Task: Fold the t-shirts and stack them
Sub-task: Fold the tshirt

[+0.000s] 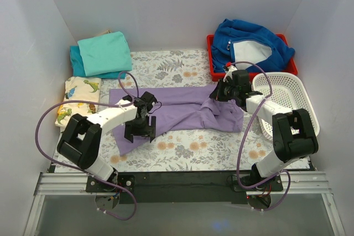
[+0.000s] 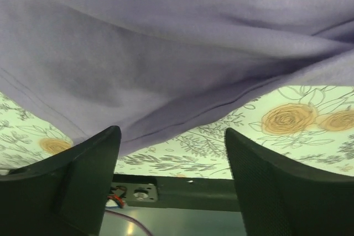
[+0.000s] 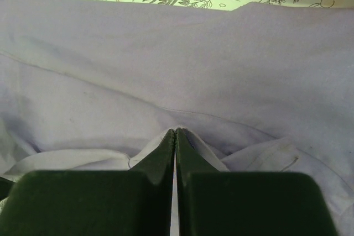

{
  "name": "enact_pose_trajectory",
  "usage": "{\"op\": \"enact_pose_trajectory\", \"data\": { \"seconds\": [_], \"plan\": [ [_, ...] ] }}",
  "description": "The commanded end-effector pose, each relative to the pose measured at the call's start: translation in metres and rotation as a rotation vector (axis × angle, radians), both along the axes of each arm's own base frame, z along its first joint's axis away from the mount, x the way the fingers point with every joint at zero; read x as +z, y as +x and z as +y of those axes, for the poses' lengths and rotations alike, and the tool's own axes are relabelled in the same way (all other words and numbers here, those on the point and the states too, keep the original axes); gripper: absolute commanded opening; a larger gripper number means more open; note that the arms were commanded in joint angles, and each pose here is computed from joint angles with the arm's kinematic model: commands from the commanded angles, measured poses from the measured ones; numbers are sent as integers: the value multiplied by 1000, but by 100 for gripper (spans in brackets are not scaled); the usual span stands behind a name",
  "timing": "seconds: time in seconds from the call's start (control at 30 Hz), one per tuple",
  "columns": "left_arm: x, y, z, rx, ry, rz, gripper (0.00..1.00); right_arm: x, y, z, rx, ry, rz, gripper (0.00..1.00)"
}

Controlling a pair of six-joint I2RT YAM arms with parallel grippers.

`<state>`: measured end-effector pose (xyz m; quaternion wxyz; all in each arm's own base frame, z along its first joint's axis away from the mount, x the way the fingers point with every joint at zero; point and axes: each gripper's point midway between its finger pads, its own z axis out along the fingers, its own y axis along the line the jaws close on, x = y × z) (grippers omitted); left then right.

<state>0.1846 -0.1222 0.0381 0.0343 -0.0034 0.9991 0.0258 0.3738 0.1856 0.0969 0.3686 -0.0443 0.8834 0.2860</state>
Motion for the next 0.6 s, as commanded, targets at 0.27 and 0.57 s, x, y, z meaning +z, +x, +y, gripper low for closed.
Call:
{"op": "enact_pose_trajectory", "data": {
  "seconds": [0.27,0.57],
  "plan": [
    [-5,2,12,20,97,8,0,18,10,2,11,9,-56,1],
    [18,18,20,31,232,38,0,19,-5,-1,25,6,-46,1]
  ]
}}
